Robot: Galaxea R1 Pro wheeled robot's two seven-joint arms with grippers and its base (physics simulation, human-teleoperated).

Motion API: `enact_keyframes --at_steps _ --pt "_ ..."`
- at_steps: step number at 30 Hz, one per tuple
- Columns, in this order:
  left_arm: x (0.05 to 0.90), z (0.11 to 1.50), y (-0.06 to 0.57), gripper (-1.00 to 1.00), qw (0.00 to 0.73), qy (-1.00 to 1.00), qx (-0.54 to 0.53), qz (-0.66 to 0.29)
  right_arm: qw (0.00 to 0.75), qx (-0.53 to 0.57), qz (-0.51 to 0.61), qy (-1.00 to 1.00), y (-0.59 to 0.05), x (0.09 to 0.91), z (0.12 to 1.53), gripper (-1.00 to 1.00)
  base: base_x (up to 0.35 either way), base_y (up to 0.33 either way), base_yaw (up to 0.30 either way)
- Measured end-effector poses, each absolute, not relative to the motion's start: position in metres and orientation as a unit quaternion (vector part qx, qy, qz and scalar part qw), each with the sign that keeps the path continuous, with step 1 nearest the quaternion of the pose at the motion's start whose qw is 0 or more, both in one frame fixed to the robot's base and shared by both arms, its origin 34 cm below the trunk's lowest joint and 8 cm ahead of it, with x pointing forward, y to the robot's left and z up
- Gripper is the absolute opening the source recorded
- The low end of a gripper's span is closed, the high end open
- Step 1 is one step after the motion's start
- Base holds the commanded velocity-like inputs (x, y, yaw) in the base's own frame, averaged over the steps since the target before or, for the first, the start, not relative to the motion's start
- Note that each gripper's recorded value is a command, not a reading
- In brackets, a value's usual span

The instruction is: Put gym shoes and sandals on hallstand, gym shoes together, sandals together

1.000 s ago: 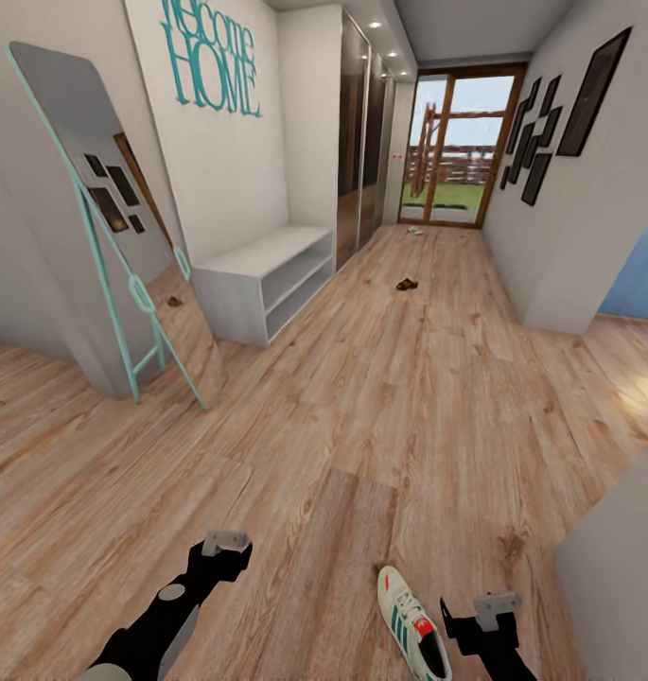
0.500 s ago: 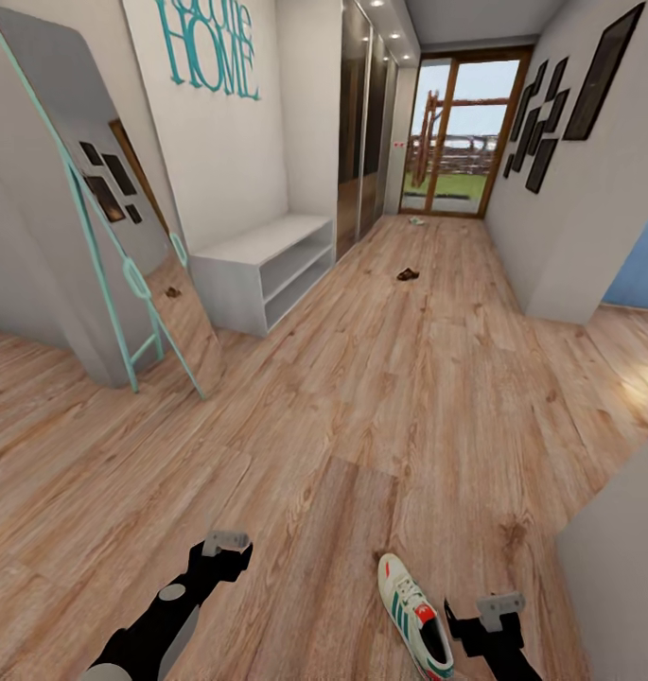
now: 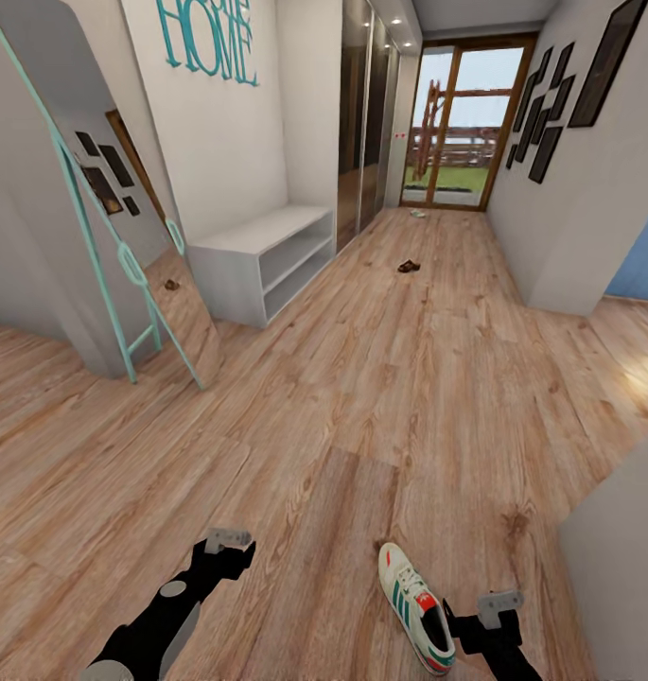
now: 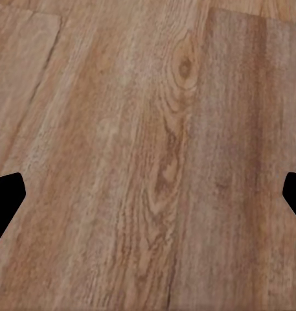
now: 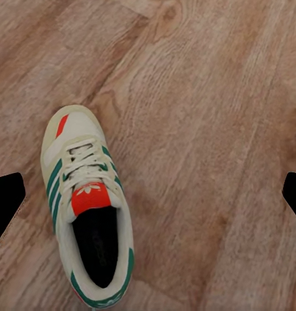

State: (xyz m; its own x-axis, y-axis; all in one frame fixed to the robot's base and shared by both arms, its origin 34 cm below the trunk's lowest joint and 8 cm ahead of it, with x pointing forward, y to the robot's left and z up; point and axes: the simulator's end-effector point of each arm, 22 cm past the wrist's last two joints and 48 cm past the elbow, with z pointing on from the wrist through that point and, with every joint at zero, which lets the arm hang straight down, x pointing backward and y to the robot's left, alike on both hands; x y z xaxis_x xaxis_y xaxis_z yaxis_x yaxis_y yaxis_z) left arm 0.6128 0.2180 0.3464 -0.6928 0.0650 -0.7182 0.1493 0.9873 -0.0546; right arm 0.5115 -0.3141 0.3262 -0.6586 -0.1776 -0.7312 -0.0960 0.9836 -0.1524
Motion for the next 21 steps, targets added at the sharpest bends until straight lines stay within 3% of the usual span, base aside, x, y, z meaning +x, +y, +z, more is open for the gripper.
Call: enact_keyframes --at_steps 9,21 --pt "0.628 0.346 0.194 1.0 0.401 0.907 0.081 -0.102 0.424 -0.074 -0.052 0.901 -0.312 0.543 0.331 1.0 0.0 0.0 0.0" --pt "0.67 0.357 0.19 1.0 0.426 0.893 0.093 -0.111 0.356 -0.098 0.019 0.929 -0.282 0.556 0.305 1.0 0.0 0.0 0.0"
